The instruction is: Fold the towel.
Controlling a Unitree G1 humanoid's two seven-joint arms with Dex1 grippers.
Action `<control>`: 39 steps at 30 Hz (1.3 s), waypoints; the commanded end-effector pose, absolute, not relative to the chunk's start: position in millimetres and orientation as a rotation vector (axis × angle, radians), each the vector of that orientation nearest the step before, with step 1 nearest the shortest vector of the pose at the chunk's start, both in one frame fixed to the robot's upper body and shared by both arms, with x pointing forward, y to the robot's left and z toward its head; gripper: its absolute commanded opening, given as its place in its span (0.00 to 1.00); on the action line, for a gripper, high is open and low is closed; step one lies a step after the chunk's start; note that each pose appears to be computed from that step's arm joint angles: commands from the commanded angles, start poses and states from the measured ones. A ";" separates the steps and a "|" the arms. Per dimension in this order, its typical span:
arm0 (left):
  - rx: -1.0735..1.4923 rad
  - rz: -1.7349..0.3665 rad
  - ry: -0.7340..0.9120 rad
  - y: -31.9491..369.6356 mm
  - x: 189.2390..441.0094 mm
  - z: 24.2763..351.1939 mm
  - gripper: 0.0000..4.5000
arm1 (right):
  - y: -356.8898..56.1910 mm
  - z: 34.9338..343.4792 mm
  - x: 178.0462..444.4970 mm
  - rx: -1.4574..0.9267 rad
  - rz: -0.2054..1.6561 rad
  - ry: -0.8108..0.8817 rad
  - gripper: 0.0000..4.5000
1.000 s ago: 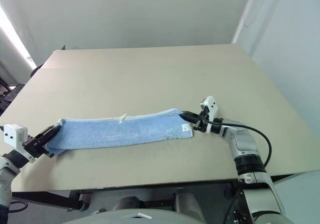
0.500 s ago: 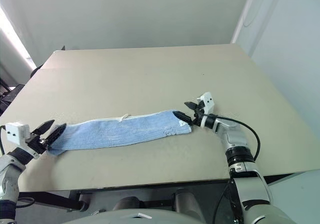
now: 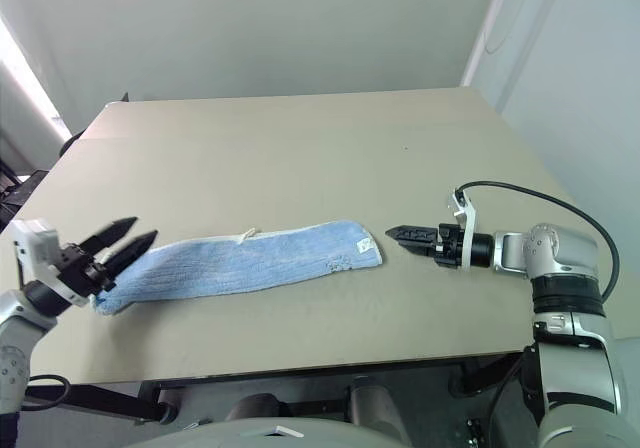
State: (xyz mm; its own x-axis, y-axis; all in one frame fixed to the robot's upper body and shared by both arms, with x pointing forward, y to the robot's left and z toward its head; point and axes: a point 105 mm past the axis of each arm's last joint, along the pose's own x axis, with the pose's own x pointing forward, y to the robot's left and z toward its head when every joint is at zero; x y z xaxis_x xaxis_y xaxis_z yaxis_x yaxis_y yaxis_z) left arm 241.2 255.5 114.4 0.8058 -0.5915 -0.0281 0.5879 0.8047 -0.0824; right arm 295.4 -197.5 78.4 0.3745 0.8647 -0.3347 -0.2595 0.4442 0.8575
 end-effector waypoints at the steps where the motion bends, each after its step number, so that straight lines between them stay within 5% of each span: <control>1: -0.037 -0.717 0.099 241.1 234.4 111.3 0.65 | -185.6 81.8 288.3 0.819 0.879 0.916 0.98; 7: -0.003 -0.810 0.180 229.8 221.5 101.5 0.65 | -161.1 73.5 284.2 0.868 0.919 0.944 0.98; 25: -0.003 -0.828 0.173 213.1 218.0 114.4 0.65 | -139.7 62.5 332.7 0.908 0.768 0.864 0.98; 28: -0.001 -0.826 0.172 210.3 217.6 116.5 0.65 | -137.1 61.3 331.1 0.906 0.777 0.865 0.85; 37: -0.009 -0.818 0.165 206.2 222.0 120.3 0.65 | -135.6 67.6 333.2 0.911 0.797 0.842 0.09; 39: -0.011 -0.815 0.163 205.9 225.0 120.1 0.65 | -138.1 69.8 335.9 0.902 0.791 0.826 0.01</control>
State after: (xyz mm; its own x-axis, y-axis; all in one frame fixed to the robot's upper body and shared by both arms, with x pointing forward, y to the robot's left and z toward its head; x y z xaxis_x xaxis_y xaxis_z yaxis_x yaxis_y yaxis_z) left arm 222.7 208.6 110.9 0.6746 -0.7183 -0.1704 0.7146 0.6933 -0.0935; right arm 327.6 -135.1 56.4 0.4269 0.8575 -0.2872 -0.1823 0.3927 0.9014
